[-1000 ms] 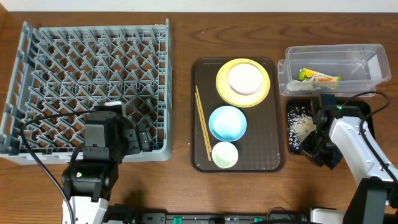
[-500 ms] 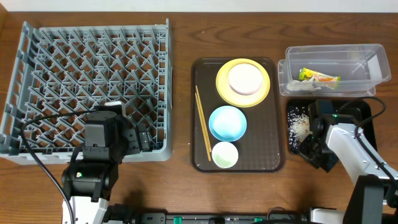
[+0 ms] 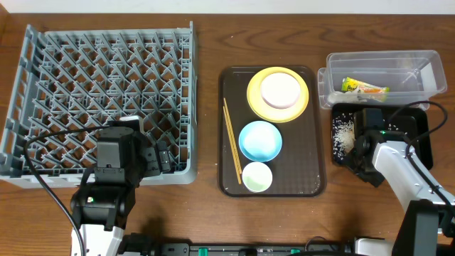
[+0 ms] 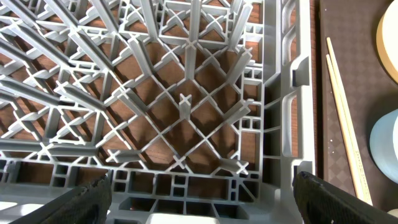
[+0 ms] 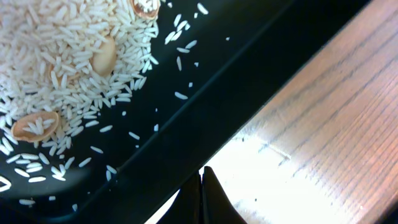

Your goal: Sort waste into correct bins and load items into the dishwasher rack

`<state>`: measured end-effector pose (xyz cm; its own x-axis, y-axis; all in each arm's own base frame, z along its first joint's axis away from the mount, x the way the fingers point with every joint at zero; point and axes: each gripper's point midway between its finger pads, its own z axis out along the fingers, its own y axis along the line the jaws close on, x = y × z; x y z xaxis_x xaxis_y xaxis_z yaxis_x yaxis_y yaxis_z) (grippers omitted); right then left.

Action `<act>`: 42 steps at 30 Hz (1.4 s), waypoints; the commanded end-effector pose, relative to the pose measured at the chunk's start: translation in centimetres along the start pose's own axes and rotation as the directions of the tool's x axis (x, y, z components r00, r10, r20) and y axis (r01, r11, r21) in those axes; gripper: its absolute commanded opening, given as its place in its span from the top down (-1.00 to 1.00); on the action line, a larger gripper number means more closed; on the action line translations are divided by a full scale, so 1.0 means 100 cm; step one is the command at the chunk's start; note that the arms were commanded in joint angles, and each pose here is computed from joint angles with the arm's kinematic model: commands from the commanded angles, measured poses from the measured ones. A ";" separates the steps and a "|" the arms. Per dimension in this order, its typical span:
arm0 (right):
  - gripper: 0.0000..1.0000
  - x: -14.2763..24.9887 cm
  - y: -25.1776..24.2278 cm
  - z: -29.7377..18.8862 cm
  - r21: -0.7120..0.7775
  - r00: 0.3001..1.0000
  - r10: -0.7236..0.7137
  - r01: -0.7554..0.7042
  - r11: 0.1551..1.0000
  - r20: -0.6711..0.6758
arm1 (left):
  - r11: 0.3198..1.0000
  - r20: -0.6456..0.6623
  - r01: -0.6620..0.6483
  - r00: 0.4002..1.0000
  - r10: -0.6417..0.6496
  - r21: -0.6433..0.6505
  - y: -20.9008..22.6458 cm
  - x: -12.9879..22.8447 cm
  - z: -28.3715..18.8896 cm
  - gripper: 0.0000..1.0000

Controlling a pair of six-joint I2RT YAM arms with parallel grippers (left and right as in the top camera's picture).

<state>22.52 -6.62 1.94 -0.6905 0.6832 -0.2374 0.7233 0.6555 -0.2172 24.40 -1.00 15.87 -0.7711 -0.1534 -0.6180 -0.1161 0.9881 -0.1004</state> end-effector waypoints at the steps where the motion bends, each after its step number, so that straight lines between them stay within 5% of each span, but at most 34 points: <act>1: 0.98 -0.013 -0.009 0.001 0.047 0.998 0.029 -0.032 0.998 0.060 | 1.000 0.020 0.019 1.000 -0.019 -0.005 0.001 -0.007 -0.004 -0.89; 42: 0.86 -0.061 -0.006 -0.007 0.050 0.953 0.089 -0.108 0.993 0.288 | 1.000 0.020 0.019 1.000 -0.019 -0.005 0.001 -0.007 -0.004 -0.89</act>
<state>26.35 -9.77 3.73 -0.6150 0.6265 -0.4789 0.7736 0.5971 -0.2124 24.40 -1.00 15.87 -0.7711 -0.1534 -0.6180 -0.1161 0.9881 -0.1004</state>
